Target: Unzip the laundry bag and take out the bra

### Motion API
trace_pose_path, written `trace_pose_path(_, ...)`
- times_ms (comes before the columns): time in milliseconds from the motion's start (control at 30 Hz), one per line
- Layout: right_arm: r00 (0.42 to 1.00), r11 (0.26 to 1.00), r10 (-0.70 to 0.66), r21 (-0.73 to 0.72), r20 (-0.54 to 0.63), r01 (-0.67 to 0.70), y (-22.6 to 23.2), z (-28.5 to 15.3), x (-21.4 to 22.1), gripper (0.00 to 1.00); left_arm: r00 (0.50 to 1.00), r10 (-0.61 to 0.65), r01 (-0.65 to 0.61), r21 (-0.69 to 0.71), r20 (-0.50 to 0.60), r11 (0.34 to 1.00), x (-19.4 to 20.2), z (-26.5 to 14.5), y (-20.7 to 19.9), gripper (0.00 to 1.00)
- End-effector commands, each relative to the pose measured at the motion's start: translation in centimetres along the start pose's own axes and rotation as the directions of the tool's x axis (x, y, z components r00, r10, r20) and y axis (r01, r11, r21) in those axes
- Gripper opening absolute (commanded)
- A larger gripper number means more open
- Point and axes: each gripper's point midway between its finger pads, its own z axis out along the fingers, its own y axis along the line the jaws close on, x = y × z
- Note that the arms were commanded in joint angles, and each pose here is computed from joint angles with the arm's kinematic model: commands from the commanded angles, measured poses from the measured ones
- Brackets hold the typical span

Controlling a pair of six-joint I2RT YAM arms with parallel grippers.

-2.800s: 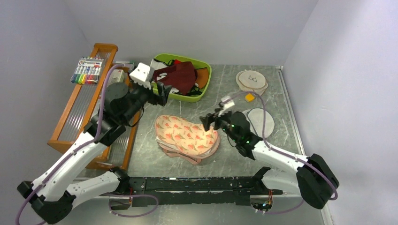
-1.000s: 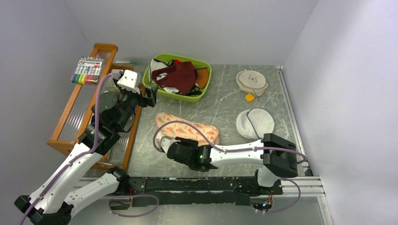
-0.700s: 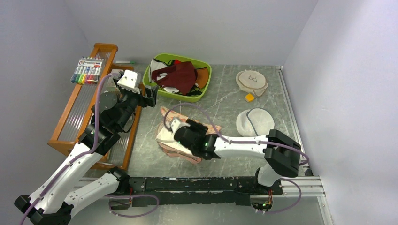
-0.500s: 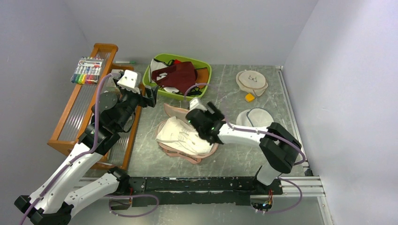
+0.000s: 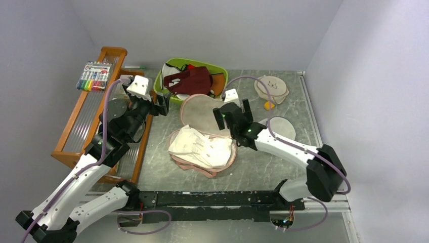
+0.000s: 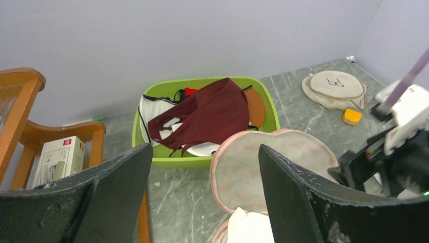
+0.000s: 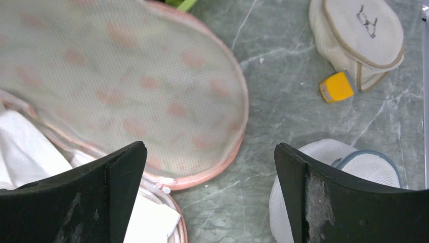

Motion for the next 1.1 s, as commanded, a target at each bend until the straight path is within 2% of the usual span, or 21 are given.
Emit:
trace_pose_path(0,0.995,0.995,0.091,-0.036,0.033,-0.090,-1.3,-1.2,-1.2,1.00,1.000,-0.012,0.012,0.017,0.010,1.000,-0.5,0.2,-0.2,0.88)
trace_pose_path(133,0.996,0.966,0.084,-0.246,0.027,-0.075,1.5,-3.0,-1.9,1.00,1.000,-0.012,0.012,0.018,0.006,1.000,-0.4,0.2,-0.3,0.88)
trace_pose_path(267,0.997,0.852,0.079,-0.517,-0.024,-0.080,6.5,-5.3,-1.3,1.00,1.000,-0.012,0.012,0.019,0.005,1.000,-0.4,0.2,-0.3,0.88)
trace_pose_path(367,0.999,0.794,0.041,-0.606,-0.035,-0.054,9.1,-6.2,-0.1,1.00,1.000,-0.011,0.011,0.021,0.001,1.000,-0.3,0.3,-0.3,0.88)
trace_pose_path(433,0.997,0.794,0.030,-0.604,-0.077,-0.070,9.9,-5.6,1.1,1.00,1.000,-0.011,0.011,0.023,-0.006,1.000,-0.1,0.5,-0.4,0.88)
trace_pose_path(533,0.979,0.842,0.053,-0.519,-0.198,-0.150,9.6,-3.3,3.5,1.00,1.000,-0.008,0.009,0.025,-0.015,1.000,0.2,0.7,-0.5,0.88)
trace_pose_path(600,0.967,0.848,0.064,-0.498,-0.246,-0.182,9.7,-1.9,4.8,1.00,1.000,-0.009,0.009,0.025,-0.019,1.000,0.2,0.7,-0.6,0.88)
trace_pose_path(700,0.958,0.834,0.097,-0.504,-0.269,-0.226,9.8,-0.5,5.4,1.00,1.000,-0.009,0.010,0.025,-0.019,1.000,0.3,0.7,-0.6,0.88)
trace_pose_path(900,0.945,0.791,0.200,-0.526,-0.258,-0.311,8.6,2.3,4.0,1.00,1.000,-0.008,0.009,0.029,-0.022,1.000,0.3,0.8,-0.7,0.88)
trace_pose_path(1067,0.885,0.769,0.320,-0.453,-0.339,-0.452,6.4,6.4,5.4,1.00,1.000,-0.008,0.008,0.027,-0.024,1.000,0.4,0.8,-0.6,0.88)
